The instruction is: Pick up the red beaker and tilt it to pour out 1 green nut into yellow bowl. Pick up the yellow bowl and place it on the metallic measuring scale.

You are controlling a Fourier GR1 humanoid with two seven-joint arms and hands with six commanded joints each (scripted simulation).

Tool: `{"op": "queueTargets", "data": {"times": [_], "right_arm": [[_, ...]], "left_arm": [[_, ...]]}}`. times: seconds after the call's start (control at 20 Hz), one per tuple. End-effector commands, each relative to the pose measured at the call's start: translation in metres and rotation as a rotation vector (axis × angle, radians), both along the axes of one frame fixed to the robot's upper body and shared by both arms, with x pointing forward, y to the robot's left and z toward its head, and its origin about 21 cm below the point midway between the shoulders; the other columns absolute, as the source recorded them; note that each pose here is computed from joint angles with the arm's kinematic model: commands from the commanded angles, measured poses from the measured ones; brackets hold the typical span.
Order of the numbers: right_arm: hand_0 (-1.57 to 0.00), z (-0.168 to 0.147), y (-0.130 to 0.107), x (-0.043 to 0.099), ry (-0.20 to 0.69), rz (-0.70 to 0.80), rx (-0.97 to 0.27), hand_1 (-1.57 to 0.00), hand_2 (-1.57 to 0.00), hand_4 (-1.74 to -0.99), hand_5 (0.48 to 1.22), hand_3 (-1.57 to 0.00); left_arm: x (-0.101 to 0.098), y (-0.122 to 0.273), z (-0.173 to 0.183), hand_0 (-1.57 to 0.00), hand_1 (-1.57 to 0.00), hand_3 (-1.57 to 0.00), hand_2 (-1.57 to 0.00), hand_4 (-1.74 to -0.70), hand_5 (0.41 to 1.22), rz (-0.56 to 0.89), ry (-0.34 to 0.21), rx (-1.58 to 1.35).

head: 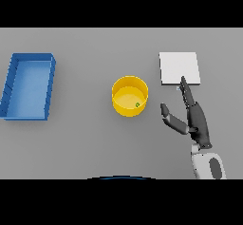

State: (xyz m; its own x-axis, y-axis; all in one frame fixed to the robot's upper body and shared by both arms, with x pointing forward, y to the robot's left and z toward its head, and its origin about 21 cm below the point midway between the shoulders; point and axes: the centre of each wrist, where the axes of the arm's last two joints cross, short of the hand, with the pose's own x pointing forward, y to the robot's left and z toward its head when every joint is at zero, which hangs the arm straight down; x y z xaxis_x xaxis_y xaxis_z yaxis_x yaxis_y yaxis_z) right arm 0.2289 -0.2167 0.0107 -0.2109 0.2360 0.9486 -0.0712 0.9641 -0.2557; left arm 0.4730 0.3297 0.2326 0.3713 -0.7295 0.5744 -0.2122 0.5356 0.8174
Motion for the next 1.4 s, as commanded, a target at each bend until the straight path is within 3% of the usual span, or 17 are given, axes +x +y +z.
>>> {"op": "queueTargets", "data": {"times": [0.0,0.1,0.25,0.5,0.7,0.8,0.9,0.95,1.0,1.05,1.1,1.2,1.35], "right_arm": [[0.0,-0.002,0.001,0.0,-0.013,0.011,-0.009,0.0,0.0,-1.168,0.68,0.0],[0.0,-0.003,0.002,-0.005,-0.016,0.019,-0.02,0.0,0.0,-1.188,0.696,0.0],[0.0,-0.001,0.004,0.002,0.003,0.008,-0.028,0.0,0.0,-1.194,0.703,0.0],[0.0,-0.003,0.0,0.001,-0.009,0.008,-0.034,0.0,0.0,-1.202,0.699,0.0],[0.0,-0.003,0.003,0.006,-0.001,0.002,-0.027,0.0,0.0,-1.186,0.687,0.0],[0.0,-0.004,0.001,0.005,-0.003,0.009,-0.021,0.0,0.0,-1.17,0.683,0.0],[0.0,-0.001,0.004,0.0,-0.021,0.021,-0.015,0.0,0.0,-1.168,0.679,0.0],[0.0,-0.001,0.003,0.003,-0.003,0.01,-0.018,0.0,0.0,-1.165,0.678,0.0],[0.0,-0.003,0.001,0.004,-0.002,0.005,-0.027,0.0,0.0,-1.165,0.675,0.0],[0.0,-0.003,0.001,0.002,-0.009,0.005,-0.037,0.0,0.0,-1.163,0.671,0.0],[0.0,-0.002,0.003,0.004,-0.006,0.004,-0.034,0.0,0.0,-1.159,0.669,0.0],[0.0,-0.002,0.004,0.001,-0.01,0.004,-0.032,0.0,0.0,-1.162,0.671,0.0],[0.0,-0.001,-0.001,0.002,-0.011,0.006,-0.031,0.0,0.0,-1.147,0.68,0.0]], "left_arm": [[-0.004,0.005,-0.009,-1.57,-1.57,-1.52,-1.57,-1.74,1.221,0.013,-0.01,-0.033],[-0.013,0.016,-0.032,-1.57,-1.57,-1.46,-1.57,-1.74,1.221,0.068,0.02,-0.107],[-0.033,0.02,-0.063,-1.57,-1.57,-1.37,-1.57,-1.74,1.221,0.103,0.022,-0.211],[-0.069,0.017,-0.1,-1.57,-1.57,-1.39,-1.57,-1.74,1.221,0.177,0.03,-0.303],[-0.093,0.012,-0.127,-1.57,-1.57,-1.38,-1.57,-1.74,1.221,0.206,0.067,-0.352],[-0.1,0.008,-0.13,-1.57,-1.57,-1.38,-1.57,-1.74,1.076,0.198,0.093,-0.365],[-0.106,0.003,-0.131,-1.57,-1.57,-1.37,-1.57,-1.73,0.955,0.187,0.151,-0.386],[-0.112,0.003,-0.132,-1.57,-1.57,-1.41,-1.57,-1.66,0.888,0.158,0.181,-0.382],[-0.117,0.006,-0.131,-1.57,-1.57,-1.37,-1.57,-1.49,0.827,0.13,0.196,-0.383],[-0.12,0.005,-0.129,-1.57,-1.54,-1.24,-1.49,-1.31,0.774,0.065,0.216,-0.352],[-0.125,0.006,-0.126,-1.5,-1.38,-1.1,-1.31,-1.15,0.74,0.0,0.22,-0.333],[-0.128,0.013,-0.129,-1.0,-0.88,-0.71,-0.84,-0.93,0.697,-0.068,0.269,-0.358],[-0.128,0.011,-0.127,-0.51,-0.45,-0.36,-0.43,-0.78,0.656,-0.108,0.322,-0.313]]}}
